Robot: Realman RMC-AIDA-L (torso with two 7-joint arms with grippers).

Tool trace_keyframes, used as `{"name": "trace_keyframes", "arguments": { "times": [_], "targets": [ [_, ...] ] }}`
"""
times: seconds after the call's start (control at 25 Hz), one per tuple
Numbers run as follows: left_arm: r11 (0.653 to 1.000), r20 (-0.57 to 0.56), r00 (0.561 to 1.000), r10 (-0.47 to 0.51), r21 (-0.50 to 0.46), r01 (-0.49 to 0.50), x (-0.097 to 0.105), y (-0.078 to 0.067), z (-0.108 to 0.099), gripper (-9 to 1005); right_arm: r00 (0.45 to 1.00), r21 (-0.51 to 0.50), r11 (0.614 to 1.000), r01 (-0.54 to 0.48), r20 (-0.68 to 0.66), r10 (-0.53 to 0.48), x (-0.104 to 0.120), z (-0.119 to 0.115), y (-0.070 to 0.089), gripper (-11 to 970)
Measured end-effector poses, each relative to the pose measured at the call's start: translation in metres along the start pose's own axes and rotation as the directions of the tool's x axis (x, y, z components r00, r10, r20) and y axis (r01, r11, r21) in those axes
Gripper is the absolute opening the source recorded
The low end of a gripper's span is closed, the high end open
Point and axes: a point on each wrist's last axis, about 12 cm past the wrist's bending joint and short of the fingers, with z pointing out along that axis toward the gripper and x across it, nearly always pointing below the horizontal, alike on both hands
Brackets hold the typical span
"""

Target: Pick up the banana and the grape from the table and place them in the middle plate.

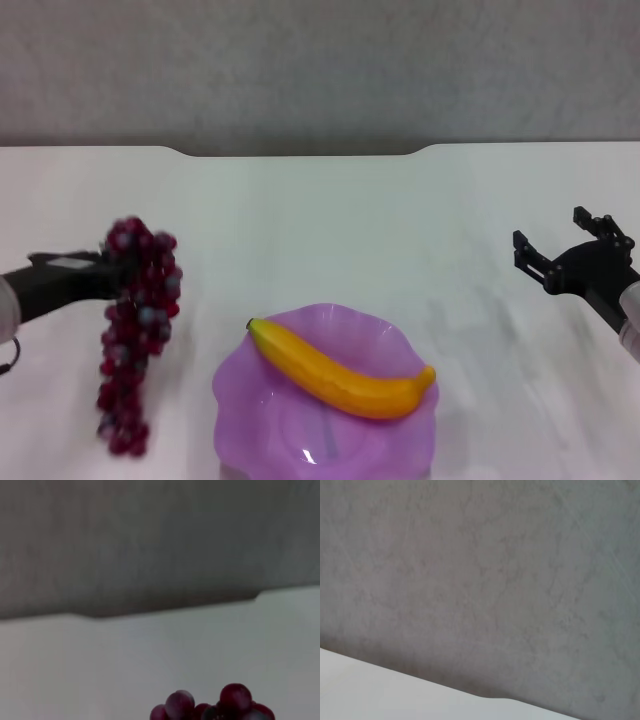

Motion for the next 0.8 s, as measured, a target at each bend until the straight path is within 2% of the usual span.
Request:
{"name": "trace_keyframes", "arguments": {
  "times": [0.28, 0.44, 0.6, 0.8],
  "targets": [
    [0.998, 0.212, 0.977, -0.034, 0.058, 0.022, -0.002, 0.004, -0.031, 178, 1.0, 0.003, 1.0, 0.0, -0.007, 0.0, 0.002, -0.001, -0.001, 891],
    [0.988, 0.296, 0.952, -0.076, 0.148, 0.033, -0.01, 0.006, -0.054, 174, 1.0, 0.005, 1.0, 0.001, -0.011, -0.001, 0.002, -0.002, -0.001, 891],
    [0.96, 0.324, 0.942, -0.084, 0.281, -0.011, -0.017, -0.001, -0.072, 173, 1.0, 0.006, 1.0, 0.0, -0.012, 0.0, 0.003, -0.002, -0.001, 891],
    [0.891, 0.35, 0.935, -0.055, 0.44, -0.113, -0.024, -0.018, -0.079, 172, 1.0, 0.009, 1.0, -0.002, -0.012, 0.002, 0.002, -0.001, -0.002, 891]
  ]
}}
